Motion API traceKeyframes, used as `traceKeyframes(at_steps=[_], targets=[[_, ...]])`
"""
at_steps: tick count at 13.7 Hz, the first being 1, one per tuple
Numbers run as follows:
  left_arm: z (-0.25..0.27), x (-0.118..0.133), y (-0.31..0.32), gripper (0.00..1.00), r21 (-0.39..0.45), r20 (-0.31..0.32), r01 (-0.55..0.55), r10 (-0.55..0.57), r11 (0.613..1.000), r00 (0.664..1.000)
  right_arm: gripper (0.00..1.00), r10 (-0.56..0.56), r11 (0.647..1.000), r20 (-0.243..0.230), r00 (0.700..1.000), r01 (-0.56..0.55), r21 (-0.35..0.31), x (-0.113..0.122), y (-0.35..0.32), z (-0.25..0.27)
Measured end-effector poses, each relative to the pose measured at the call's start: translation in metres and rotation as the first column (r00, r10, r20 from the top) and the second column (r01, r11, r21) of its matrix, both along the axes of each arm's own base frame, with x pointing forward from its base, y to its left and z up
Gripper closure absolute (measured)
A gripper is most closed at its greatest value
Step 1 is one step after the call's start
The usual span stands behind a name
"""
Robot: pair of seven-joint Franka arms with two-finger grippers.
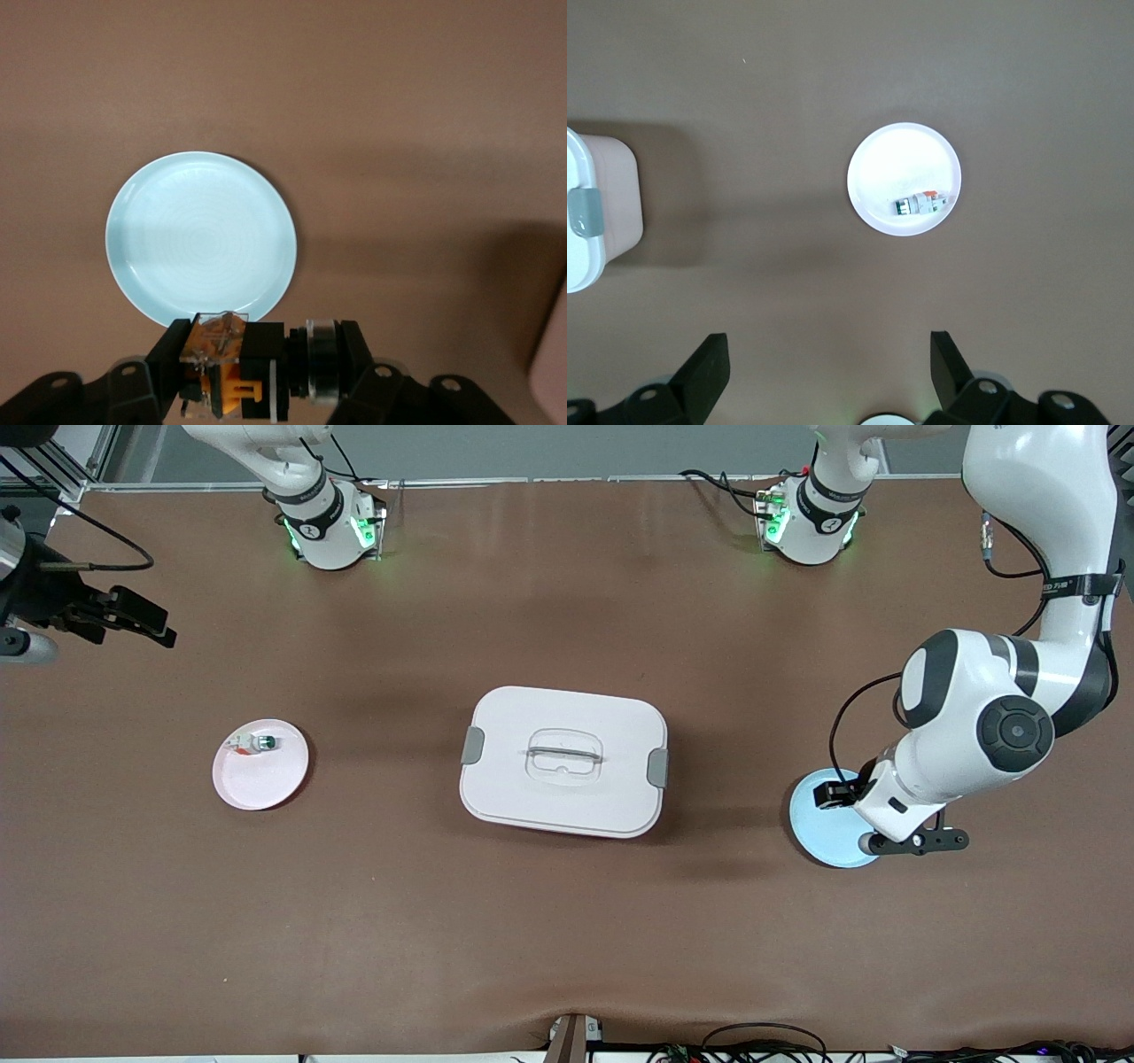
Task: Transfer orange switch to right arm and place
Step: 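Close the left gripper on the orange switch and lift it, then carry the switch over the box while the right gripper reaches toward it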
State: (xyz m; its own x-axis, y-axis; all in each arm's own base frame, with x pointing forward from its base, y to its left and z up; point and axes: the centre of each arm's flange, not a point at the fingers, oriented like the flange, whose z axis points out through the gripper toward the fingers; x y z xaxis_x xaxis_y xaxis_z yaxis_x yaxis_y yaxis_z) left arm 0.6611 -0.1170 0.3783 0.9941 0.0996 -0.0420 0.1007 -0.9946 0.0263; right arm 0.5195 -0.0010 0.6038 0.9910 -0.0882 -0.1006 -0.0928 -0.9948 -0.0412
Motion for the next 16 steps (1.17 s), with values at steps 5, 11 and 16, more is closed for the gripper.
traceKeyframes(at_steps=[5,11,16], targets=[[0.045,0.006,-0.031,0.28,-0.090,-0.018,-0.321,0.321,0.943,0.947,0.00,0.006,1.000,-0.092,0.996,-0.006,-0.005,0.032,-0.006,-0.054],[0.098,0.002,-0.076,0.28,-0.227,-0.101,-0.554,0.546,0.801,0.831,0.00,0.032,0.999,-0.155,0.987,-0.031,0.006,0.034,-0.013,-0.065],[0.126,-0.021,-0.129,0.28,-0.227,-0.199,-0.719,0.692,0.657,0.694,0.00,0.006,1.000,-0.257,0.966,-0.002,0.016,0.055,-0.034,-0.124]])
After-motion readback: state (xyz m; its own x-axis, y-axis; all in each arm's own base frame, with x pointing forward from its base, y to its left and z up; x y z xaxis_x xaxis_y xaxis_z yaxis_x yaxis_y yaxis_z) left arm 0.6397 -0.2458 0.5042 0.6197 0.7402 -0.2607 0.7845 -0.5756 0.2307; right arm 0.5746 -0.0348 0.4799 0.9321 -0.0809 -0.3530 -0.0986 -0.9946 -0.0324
